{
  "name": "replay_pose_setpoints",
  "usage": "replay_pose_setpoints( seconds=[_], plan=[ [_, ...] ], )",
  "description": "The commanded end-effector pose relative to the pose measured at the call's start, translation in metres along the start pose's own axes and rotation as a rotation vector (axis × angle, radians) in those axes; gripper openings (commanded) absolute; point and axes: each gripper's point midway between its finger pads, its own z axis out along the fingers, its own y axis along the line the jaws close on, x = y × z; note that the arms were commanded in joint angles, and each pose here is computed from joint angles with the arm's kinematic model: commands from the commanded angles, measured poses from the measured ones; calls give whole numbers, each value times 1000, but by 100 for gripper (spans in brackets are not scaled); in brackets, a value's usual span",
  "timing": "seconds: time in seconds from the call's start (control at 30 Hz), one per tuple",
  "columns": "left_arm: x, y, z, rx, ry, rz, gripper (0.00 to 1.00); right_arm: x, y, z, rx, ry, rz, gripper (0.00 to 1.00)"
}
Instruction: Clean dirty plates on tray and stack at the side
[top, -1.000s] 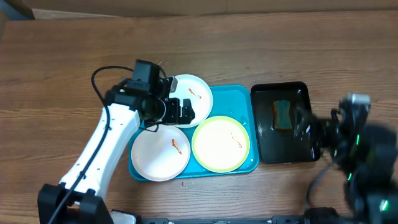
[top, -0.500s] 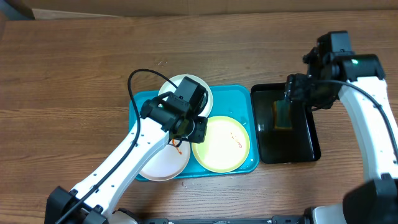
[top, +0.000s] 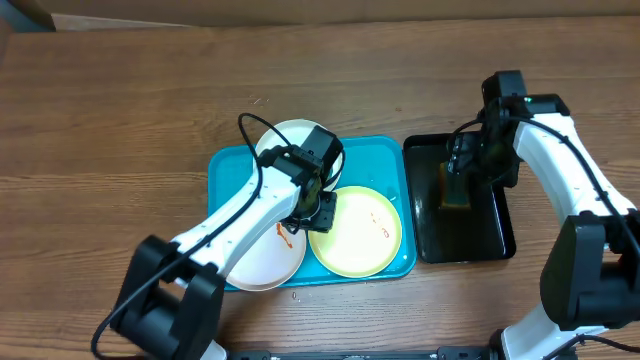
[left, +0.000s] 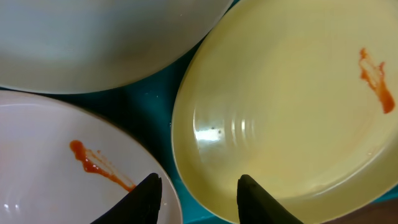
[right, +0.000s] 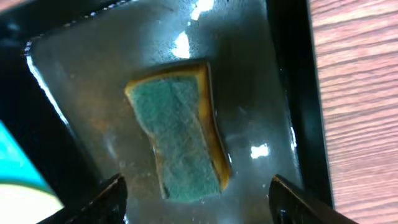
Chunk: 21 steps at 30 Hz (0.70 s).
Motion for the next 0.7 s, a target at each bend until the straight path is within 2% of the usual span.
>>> replay_pose_setpoints(
  seconds=[0.0, 0.1, 0.23, 0.33, 0.43, 0.5, 0.67],
  plan=[
    [-4, 3, 11, -29, 12, -17, 42, 5, -3, 11, 11, -4, 21, 74],
    [-8, 2, 19, -29, 12, -17, 43, 11, 4, 31, -41, -2, 19, 78],
    [-10, 2, 22, -31, 12, -17, 42, 21, 3, 49, -57, 4, 19, 78],
    [-10, 2, 23, -31, 11, -17, 40, 30, -1, 58, -50, 23, 20, 75],
    [-11, 2, 23, -31, 11, -17, 44, 37, -3, 60, -43, 44, 21, 69],
    [-11, 1, 23, -30, 10, -17, 46, 40, -4, 59, -38, 59, 23, 69],
    [-14, 0, 25, -24, -5, -16, 47, 39, -4, 60, -39, 55, 22, 75]
  ],
)
